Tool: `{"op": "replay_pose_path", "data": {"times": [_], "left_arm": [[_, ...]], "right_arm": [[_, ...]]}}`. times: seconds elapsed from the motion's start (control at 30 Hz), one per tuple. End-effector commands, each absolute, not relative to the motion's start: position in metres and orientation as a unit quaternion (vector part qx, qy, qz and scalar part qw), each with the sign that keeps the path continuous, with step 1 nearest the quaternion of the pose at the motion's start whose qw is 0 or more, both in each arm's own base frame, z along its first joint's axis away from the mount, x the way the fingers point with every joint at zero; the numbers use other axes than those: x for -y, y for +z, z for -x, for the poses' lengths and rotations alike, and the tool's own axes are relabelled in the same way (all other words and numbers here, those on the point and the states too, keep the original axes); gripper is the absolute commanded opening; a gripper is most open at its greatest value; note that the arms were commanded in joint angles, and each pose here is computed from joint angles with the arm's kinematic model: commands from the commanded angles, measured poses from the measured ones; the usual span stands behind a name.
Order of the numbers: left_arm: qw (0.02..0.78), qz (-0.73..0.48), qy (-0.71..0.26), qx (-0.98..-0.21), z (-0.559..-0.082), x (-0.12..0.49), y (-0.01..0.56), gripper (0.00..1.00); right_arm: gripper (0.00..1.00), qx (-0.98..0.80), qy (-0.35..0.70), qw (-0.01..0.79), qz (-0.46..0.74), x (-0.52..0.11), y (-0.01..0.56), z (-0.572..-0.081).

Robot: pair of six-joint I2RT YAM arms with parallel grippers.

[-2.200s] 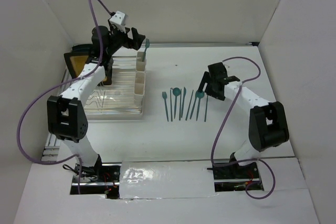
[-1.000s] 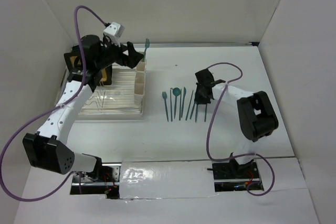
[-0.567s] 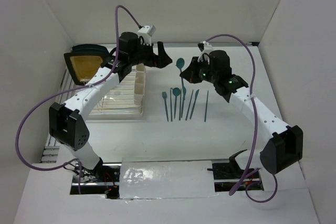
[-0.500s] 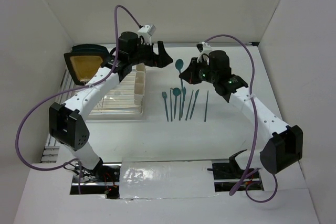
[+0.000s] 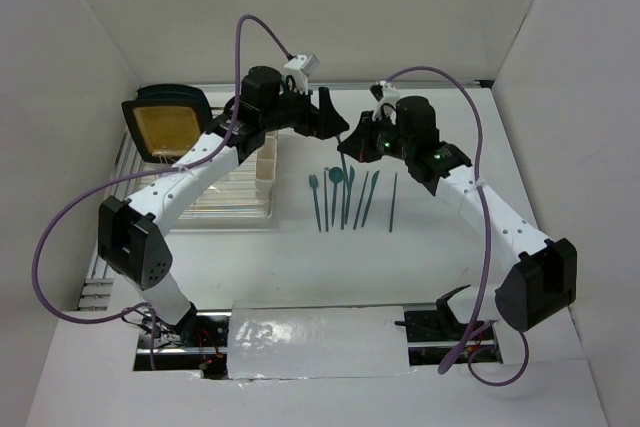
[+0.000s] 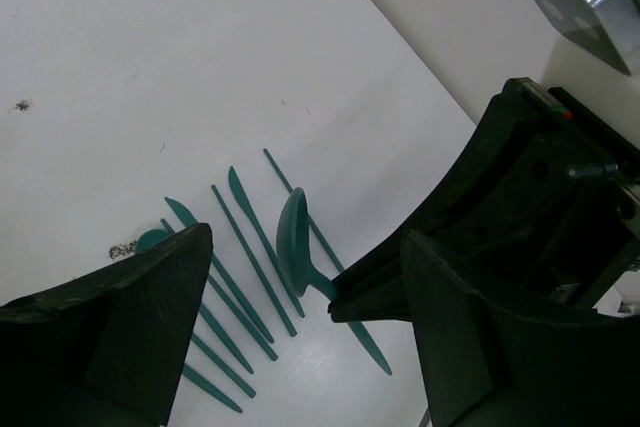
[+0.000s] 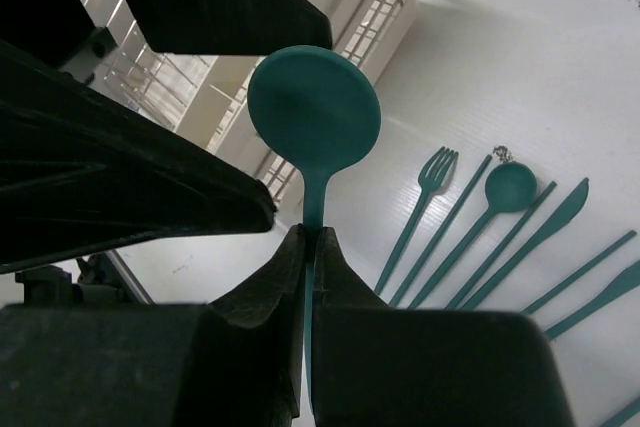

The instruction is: Sort the eating utensils into containers

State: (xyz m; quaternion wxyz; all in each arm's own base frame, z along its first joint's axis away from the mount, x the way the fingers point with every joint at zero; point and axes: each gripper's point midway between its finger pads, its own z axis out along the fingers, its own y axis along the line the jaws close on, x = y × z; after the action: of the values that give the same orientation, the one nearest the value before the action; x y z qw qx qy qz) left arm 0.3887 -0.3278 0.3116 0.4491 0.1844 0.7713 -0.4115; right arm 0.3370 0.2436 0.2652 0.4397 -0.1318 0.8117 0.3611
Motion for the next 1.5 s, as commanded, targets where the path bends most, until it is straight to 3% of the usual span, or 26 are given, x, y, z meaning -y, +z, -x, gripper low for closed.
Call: {"op": "replay_pose_path", "data": {"times": [0.0,0.17,0.3,0.33,0.37,0.4,0.47,0.5,0.53,0.57,0.73,0.77,0.83,1.1,1.47], "left_arm": [[0.468,-0.191,-0.424,-0.751,-0.388,0.339,0.327,0.85],[0.477,-0.171,-0.403,-0.762,-0.4,0.345,0.322,0.59],[0.494,-0.162,-0.393,-0.758,-0.408,0.345,0.331,0.55],[0.494,-0.162,-0.392,-0.759,-0.409,0.345,0.33,0.5],[0.496,-0.162,-0.395,-0.756,-0.408,0.346,0.335,0.38],[0.498,-0.162,-0.397,-0.754,-0.409,0.347,0.337,0.3],[0.504,-0.16,-0.397,-0.75,-0.411,0.348,0.342,0.12],[0.508,-0.168,-0.393,-0.748,-0.412,0.348,0.342,0.1],[0.516,-0.171,-0.389,-0.744,-0.414,0.346,0.345,0.09],[0.53,-0.178,-0.387,-0.733,-0.417,0.345,0.355,0.08],[0.587,-0.217,-0.356,-0.694,-0.433,0.309,0.384,0.05],[0.602,-0.223,-0.347,-0.684,-0.441,0.291,0.389,0.05],[0.633,-0.262,-0.324,-0.653,-0.432,0.278,0.407,0.06],[0.717,-0.306,-0.211,-0.589,-0.463,0.205,0.42,0.07],[0.759,-0.348,-0.124,-0.536,-0.493,0.196,0.411,0.1]], "right_arm": [[0.0,-0.779,0.381,0.476,0.148,-0.252,0.31,-0.336],[0.0,-0.775,0.381,0.475,0.169,-0.262,0.315,-0.332],[0.0,-0.769,0.383,0.482,0.172,-0.264,0.323,-0.328],[0.01,-0.772,0.382,0.478,0.172,-0.264,0.321,-0.326],[0.02,-0.772,0.383,0.478,0.172,-0.264,0.321,-0.326],[0.04,-0.773,0.383,0.476,0.171,-0.264,0.32,-0.327],[0.18,-0.781,0.374,0.474,0.158,-0.261,0.319,-0.328],[0.26,-0.785,0.37,0.472,0.153,-0.258,0.317,-0.329],[0.44,-0.792,0.366,0.468,0.139,-0.254,0.317,-0.33],[0.53,-0.796,0.356,0.472,0.126,-0.249,0.319,-0.334],[0.95,-0.813,0.335,0.471,0.065,-0.209,0.334,-0.342],[0.99,-0.819,0.329,0.467,0.057,-0.202,0.332,-0.342],[1.0,-0.812,0.318,0.488,0.036,-0.182,0.345,-0.345],[1.0,-0.841,0.268,0.466,-0.067,-0.136,0.283,-0.355],[1.0,-0.861,0.192,0.45,-0.136,-0.107,0.234,-0.364]]}}
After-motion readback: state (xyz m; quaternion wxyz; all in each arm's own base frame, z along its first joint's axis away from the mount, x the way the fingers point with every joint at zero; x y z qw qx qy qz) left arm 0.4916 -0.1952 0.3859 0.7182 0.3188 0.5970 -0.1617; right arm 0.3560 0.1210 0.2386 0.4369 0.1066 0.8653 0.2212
